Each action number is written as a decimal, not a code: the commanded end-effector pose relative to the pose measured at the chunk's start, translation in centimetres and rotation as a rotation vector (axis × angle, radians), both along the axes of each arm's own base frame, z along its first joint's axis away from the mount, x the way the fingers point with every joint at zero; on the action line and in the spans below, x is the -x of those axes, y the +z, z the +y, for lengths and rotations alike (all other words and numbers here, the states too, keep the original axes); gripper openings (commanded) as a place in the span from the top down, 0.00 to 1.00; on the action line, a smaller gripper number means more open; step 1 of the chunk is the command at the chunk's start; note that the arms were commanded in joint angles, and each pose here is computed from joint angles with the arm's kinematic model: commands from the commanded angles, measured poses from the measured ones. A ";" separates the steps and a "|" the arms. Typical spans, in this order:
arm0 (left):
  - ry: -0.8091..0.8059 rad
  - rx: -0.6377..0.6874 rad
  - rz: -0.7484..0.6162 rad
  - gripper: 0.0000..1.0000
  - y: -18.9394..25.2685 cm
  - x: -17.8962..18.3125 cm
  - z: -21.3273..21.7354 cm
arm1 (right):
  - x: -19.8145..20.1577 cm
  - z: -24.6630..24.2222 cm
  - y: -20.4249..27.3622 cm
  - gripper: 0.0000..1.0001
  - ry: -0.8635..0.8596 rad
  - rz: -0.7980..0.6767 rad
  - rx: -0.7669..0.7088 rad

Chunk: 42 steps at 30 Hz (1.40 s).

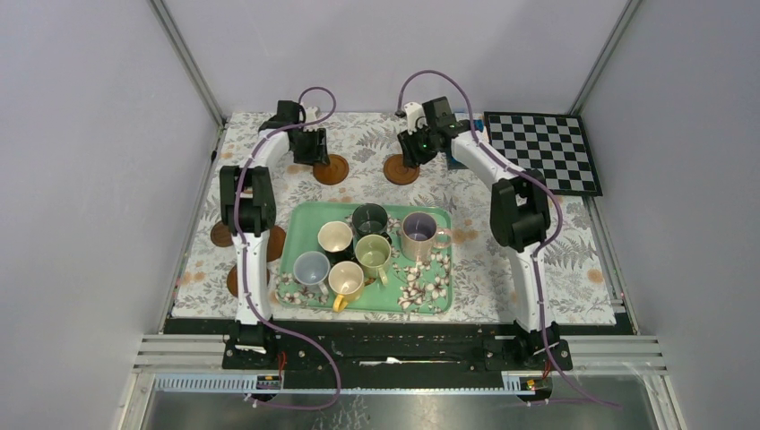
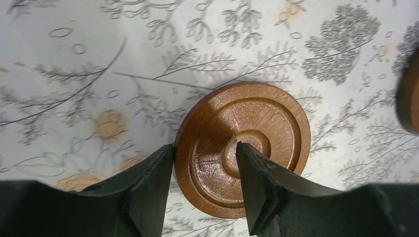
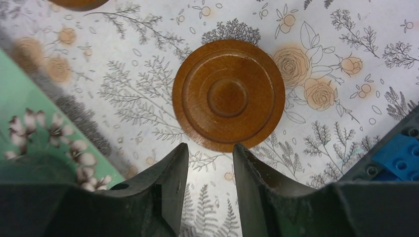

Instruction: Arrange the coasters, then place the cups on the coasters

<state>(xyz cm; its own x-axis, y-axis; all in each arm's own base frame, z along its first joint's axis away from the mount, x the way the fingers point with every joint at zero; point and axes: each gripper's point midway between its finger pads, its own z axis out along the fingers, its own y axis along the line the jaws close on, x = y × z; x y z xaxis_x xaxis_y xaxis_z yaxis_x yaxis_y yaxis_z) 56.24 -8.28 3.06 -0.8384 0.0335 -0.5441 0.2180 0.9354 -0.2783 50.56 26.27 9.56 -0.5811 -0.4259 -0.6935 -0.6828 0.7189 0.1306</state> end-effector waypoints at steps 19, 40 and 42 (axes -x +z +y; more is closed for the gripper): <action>0.074 0.137 0.086 0.40 -2.0 0.4 -6.3 | -3.7 0.8 -5.9 0.72 0.050 -0.105 0.305; 0.126 0.201 0.068 0.45 -2.9 0.5 -10.8 | 1.9 -5.2 -7.6 0.80 0.147 -0.059 0.492; 0.115 0.195 0.043 0.42 -2.0 0.3 -10.5 | 1.9 -5.3 -7.5 0.80 0.141 -0.060 0.494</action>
<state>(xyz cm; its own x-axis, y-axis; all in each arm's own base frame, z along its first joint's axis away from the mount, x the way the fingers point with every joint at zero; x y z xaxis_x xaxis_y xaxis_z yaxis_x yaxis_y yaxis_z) 57.72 -19.43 3.58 -0.8142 -0.1815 -0.5515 0.1411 0.8595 -0.4912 49.97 22.81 2.03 -0.4343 -0.7641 -0.4770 -0.7725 0.5883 -0.2391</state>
